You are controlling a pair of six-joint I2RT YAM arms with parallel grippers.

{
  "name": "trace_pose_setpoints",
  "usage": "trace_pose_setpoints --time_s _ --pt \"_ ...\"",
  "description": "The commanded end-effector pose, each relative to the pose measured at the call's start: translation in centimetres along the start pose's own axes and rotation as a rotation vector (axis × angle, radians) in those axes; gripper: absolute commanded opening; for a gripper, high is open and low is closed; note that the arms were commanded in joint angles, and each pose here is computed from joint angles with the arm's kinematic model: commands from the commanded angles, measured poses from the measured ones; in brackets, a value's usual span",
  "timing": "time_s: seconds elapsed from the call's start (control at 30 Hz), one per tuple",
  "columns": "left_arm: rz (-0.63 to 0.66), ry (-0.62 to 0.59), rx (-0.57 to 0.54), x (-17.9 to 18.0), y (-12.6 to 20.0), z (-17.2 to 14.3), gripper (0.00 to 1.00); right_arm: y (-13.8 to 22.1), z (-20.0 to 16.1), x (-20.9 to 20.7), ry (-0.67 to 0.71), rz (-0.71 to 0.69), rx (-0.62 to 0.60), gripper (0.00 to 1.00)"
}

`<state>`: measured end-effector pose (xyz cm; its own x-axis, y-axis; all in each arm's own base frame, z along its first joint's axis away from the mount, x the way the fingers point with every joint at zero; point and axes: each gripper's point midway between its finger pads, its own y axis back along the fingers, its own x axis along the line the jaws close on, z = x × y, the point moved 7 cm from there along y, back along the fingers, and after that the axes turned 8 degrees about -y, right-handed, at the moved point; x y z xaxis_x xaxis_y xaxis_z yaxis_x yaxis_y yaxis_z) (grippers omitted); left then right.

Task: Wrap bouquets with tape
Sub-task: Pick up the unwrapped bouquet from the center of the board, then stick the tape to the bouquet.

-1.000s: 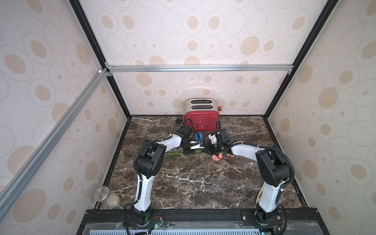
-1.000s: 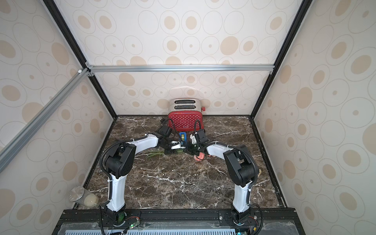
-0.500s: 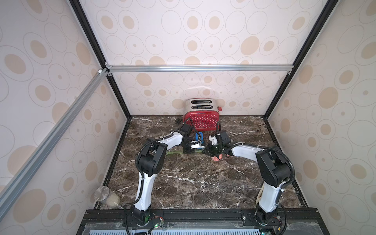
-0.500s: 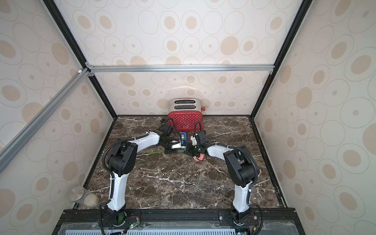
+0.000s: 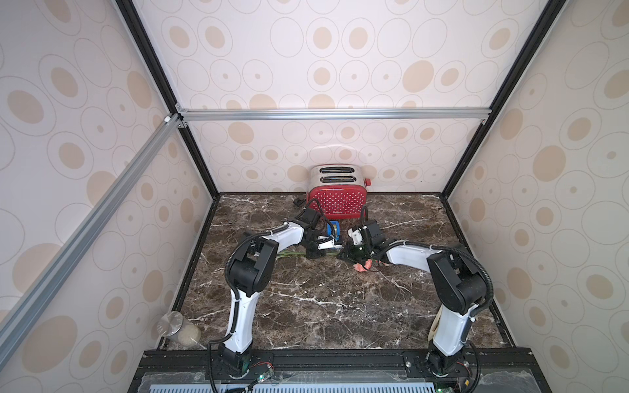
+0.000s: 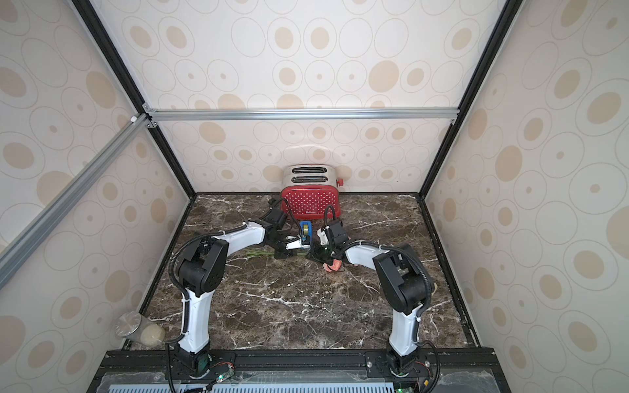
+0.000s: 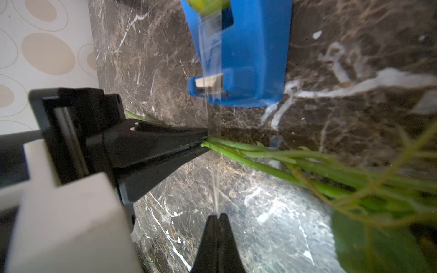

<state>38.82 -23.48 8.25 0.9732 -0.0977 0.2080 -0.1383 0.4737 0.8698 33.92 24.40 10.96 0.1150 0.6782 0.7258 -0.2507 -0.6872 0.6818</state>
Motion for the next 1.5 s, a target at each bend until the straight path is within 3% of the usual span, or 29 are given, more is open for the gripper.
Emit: trace_pose_setpoints --time_s 0.0,0.4,1.27,1.47 --pt "-0.063 0.072 -0.017 -1.8 -0.4 -0.6 0.0 0.3 -2.2 -0.1 -0.022 -0.018 0.068 0.0" --pt "0.017 0.143 -0.092 -1.4 1.0 0.5 0.0 0.0 -2.8 0.1 -0.016 -0.02 0.073 0.0" --pt "0.047 0.118 -0.181 -1.2 3.1 2.2 0.0 -0.5 -3.2 -1.3 -0.015 -0.107 0.023 0.0" --pt "0.05 0.115 -0.192 -1.2 3.7 2.5 0.0 -0.7 -2.7 -1.5 -0.007 -0.12 -0.022 0.08"
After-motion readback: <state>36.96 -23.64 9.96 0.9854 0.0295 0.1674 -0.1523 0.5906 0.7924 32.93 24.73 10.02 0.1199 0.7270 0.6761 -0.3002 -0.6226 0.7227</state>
